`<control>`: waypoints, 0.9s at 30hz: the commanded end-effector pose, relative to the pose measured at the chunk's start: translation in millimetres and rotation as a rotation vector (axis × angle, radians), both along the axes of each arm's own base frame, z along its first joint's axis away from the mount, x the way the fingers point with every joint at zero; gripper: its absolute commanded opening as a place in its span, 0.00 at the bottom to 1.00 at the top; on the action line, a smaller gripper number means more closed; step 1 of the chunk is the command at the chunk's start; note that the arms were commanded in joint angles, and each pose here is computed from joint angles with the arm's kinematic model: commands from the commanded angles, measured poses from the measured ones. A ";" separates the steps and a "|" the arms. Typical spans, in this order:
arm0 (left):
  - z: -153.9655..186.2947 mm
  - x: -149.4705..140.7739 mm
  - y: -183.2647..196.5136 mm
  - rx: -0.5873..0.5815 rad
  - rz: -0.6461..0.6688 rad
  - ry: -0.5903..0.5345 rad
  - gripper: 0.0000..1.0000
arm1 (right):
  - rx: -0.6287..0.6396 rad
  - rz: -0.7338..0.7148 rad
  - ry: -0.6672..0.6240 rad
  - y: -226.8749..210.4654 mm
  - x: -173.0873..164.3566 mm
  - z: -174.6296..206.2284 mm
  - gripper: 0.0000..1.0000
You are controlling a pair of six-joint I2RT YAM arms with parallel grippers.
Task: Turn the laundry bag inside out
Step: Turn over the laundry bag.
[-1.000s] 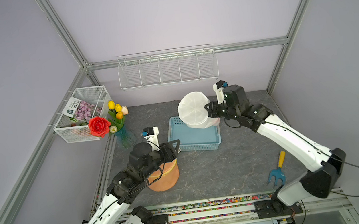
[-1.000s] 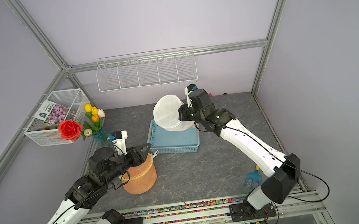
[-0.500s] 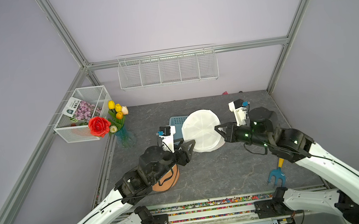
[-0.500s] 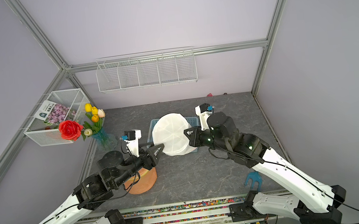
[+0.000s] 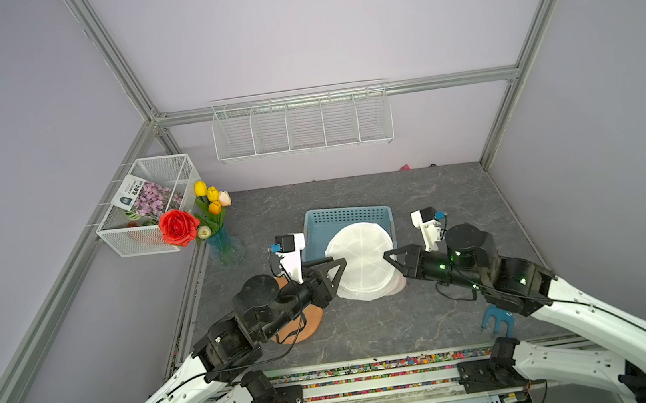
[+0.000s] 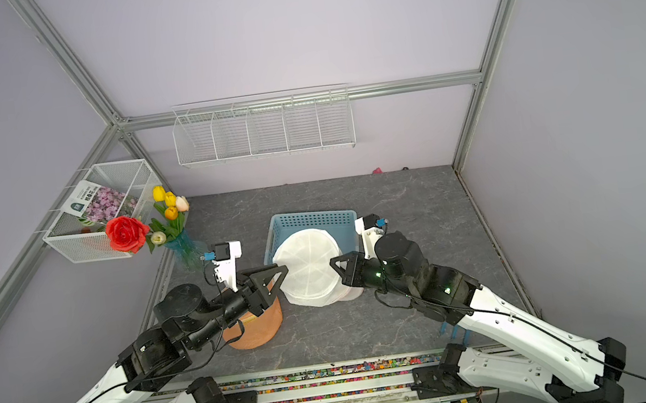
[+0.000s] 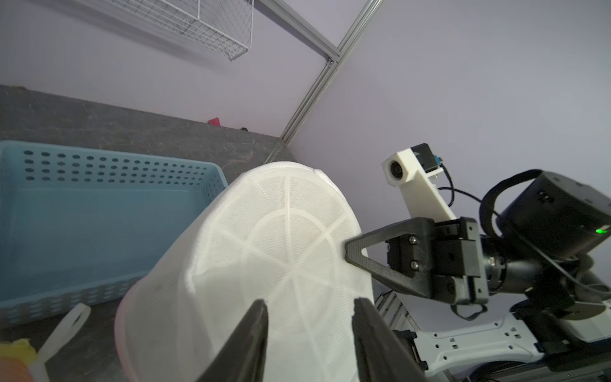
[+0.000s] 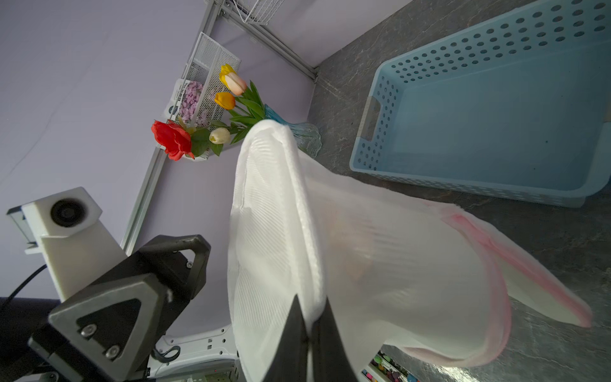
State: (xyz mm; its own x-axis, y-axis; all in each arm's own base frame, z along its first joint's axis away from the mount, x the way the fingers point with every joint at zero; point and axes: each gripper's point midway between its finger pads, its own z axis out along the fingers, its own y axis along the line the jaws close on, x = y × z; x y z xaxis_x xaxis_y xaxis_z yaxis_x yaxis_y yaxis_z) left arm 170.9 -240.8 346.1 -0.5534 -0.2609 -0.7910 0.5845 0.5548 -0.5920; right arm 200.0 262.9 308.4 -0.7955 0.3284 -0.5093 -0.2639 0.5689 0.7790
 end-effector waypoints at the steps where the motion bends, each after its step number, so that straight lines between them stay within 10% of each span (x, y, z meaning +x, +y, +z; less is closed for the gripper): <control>1: -25.7 0.6 30.2 0.102 0.113 0.101 0.54 | 0.101 -0.016 -0.048 -0.7 -0.2 24.2 0.00; 14: -37.3 -5.5 3.5 0.015 0.003 0.102 0.62 | 0.122 0.090 -0.041 21.7 -5.7 1.9 0.00; 22: -45.8 -5.9 -0.1 0.057 -0.002 0.164 0.00 | 0.107 0.089 0.010 21.8 1.0 -32.6 0.00; 27: -52.5 0.4 6.0 0.163 0.086 0.322 0.00 | -0.139 0.125 -0.067 4.0 0.7 -58.5 0.47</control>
